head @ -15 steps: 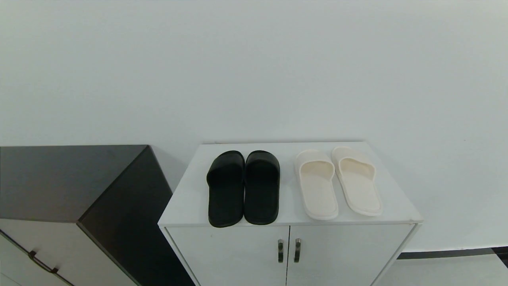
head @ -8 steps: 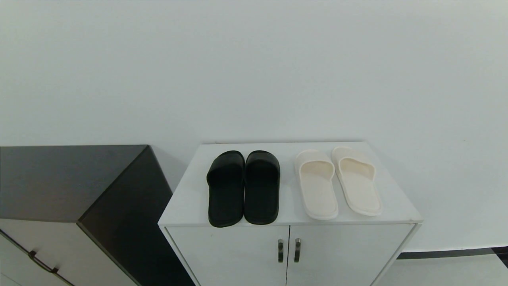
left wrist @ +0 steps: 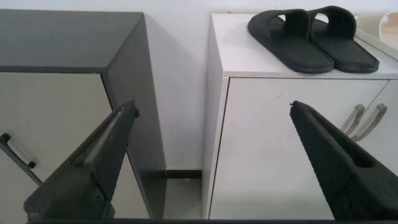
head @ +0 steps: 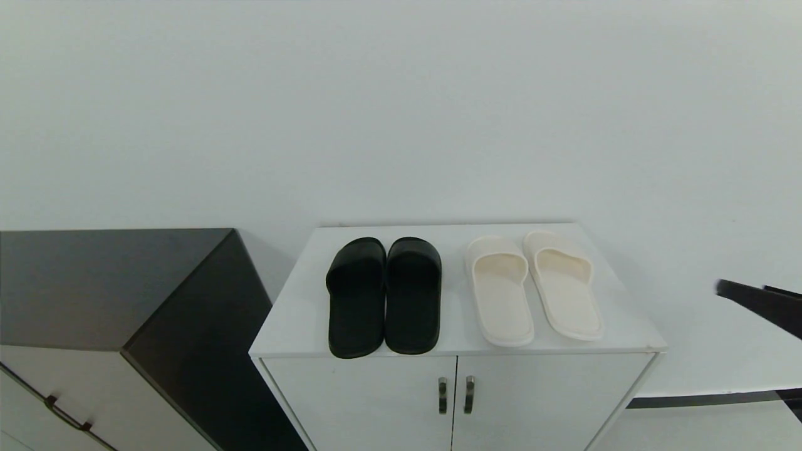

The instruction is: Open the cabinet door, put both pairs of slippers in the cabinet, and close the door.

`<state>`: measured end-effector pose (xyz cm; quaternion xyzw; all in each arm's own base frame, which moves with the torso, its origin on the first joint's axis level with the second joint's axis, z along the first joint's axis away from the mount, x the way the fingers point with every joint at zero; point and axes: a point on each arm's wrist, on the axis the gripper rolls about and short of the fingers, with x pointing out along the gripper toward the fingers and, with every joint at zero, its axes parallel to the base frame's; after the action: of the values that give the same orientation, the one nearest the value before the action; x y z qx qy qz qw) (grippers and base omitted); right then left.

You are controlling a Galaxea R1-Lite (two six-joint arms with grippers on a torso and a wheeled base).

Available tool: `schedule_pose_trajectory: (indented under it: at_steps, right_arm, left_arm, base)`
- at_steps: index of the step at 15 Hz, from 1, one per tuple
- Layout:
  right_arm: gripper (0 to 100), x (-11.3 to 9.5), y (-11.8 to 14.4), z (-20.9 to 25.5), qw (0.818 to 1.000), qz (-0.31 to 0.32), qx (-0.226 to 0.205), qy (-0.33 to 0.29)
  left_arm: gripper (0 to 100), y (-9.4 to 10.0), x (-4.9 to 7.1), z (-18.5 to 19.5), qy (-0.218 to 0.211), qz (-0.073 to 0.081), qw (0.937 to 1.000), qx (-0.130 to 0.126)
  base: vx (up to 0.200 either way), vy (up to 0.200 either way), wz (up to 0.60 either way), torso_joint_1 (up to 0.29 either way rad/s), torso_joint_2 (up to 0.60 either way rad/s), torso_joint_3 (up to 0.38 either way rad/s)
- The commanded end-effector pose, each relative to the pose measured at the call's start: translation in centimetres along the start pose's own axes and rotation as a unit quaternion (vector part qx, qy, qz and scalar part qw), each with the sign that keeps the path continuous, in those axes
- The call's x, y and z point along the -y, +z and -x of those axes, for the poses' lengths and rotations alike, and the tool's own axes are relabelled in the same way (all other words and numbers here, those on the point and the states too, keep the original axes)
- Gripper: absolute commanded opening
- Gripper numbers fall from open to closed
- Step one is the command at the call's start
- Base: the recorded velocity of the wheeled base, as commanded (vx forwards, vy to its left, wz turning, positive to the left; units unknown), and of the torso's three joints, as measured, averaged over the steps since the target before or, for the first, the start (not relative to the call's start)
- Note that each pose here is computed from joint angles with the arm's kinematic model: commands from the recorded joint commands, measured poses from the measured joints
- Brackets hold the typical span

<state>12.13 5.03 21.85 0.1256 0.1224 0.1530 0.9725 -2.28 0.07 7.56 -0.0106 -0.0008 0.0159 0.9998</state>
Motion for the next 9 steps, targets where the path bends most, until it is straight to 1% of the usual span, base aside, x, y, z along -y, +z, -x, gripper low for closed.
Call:
schedule_pose_trajectory:
  at_steps: [1, 3, 5, 6, 9]
  right_arm:
    - [100, -4.1, -2.2, -8.2, 0.999, 0.021, -0.034, -0.023]
    - [100, -5.8, -2.7, -11.5, 0.998, 0.035, -0.009, -0.059]
    - [100, -6.6, -3.1, -14.1, 0.995, 0.047, 0.006, -0.091]
    - [100, -7.1, -3.4, -16.0, 0.991, 0.052, 0.023, -0.12]
    - [100, -7.4, -4.4, -18.0, 0.988, 0.079, 0.027, -0.128]
  left_arm:
    - [100, 0.0, 0.0, 0.0, 0.0, 0.0, 1.0, 0.0]
    - [100, 0.0, 0.0, 0.0, 0.0, 0.0, 1.0, 0.0]
    - [100, 0.0, 0.0, 0.0, 0.0, 0.0, 1.0, 0.0]
    - [100, 0.0, 0.0, 0.0, 0.0, 0.0, 1.0, 0.0]
    - [100, 0.0, 0.0, 0.0, -0.001, 0.0, 1.0, 0.0]
  base:
    - [0.0, 0.0, 0.0, 0.0, 0.0, 0.0]
    - [0.0, 0.0, 0.0, 0.0, 0.0, 0.0]
    - [0.0, 0.0, 0.0, 0.0, 0.0, 0.0]
    - [0.0, 0.0, 0.0, 0.0, 0.0, 0.0]
    - [0.0, 0.0, 0.0, 0.0, 0.0, 0.0]
